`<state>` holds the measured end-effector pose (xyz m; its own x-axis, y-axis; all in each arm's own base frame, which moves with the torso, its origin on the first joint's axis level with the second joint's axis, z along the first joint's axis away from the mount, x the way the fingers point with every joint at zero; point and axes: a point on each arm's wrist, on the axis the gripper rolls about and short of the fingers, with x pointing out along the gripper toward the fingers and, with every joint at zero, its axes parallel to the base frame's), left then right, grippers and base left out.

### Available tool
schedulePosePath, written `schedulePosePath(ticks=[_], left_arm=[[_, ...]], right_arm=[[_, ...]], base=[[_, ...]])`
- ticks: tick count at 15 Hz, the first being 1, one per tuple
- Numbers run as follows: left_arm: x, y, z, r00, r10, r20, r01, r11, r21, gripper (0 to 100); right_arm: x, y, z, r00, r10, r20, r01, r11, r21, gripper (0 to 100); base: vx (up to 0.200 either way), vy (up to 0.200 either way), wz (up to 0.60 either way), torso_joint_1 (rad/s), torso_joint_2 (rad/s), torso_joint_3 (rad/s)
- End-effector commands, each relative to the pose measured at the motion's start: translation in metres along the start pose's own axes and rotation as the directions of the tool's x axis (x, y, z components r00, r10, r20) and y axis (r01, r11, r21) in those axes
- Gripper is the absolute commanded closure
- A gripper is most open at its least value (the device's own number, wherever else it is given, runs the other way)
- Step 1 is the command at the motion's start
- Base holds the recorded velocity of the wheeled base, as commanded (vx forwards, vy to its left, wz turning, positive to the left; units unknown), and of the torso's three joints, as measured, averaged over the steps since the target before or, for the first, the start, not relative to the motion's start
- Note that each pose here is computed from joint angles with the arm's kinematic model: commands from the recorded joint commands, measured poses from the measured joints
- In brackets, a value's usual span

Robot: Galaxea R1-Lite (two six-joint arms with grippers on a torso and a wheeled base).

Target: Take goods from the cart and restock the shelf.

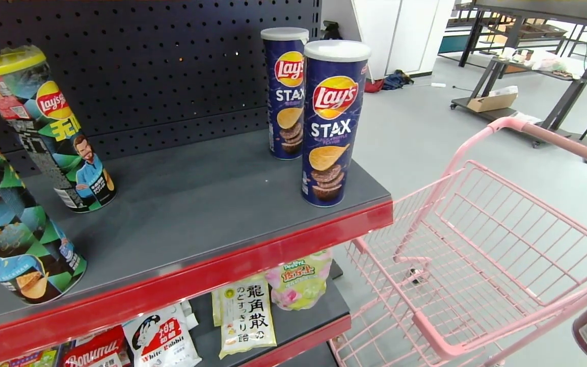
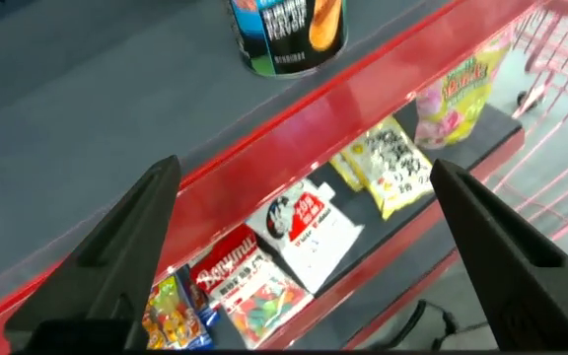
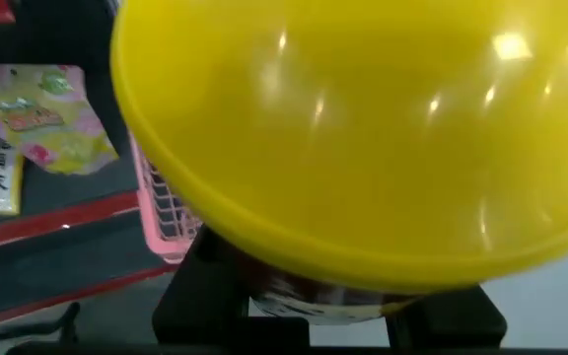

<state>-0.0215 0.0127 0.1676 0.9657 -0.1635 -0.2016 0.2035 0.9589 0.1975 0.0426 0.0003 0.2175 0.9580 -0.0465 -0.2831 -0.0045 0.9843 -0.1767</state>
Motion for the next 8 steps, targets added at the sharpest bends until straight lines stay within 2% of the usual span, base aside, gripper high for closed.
schedulePosePath(ticks=[1, 3, 4, 8], left_arm=[[-0.0047, 0.001, 0.0003, 1.0, 0.005, 0.029, -0.005, 1.0, -0.007, 0], [-0.0072, 0.0019, 0.003, 0.999, 0.007, 0.041, -0.007, 1.0, -0.007, 0], [-0.0084, 0.0022, 0.0035, 0.999, 0.007, 0.05, -0.006, 1.0, -0.009, 0], [-0.0114, 0.0024, 0.0011, 0.998, 0.013, 0.066, -0.012, 1.0, -0.011, 0]], right_arm=[[-0.0185, -0.0011, -0.0077, 0.997, -0.022, 0.075, 0.021, 1.0, 0.01, 100], [-0.0175, -0.0009, -0.0084, 0.997, -0.021, 0.069, 0.02, 1.0, 0.008, 100], [-0.0173, -0.0008, -0.0089, 0.998, -0.02, 0.066, 0.02, 1.0, 0.007, 100], [-0.0149, -0.0003, -0.0101, 0.998, -0.018, 0.053, 0.018, 1.0, 0.006, 100]], base=[[0.0, 0.0, 0.0, 0.0, 0.0, 0.0], [0.0, 0.0, 0.0, 0.025, -0.09, -0.05], [0.0, 0.0, 0.0, 0.124, -0.37, -0.232], [0.0, 0.0, 0.0, 0.188, -0.53, -0.332]])
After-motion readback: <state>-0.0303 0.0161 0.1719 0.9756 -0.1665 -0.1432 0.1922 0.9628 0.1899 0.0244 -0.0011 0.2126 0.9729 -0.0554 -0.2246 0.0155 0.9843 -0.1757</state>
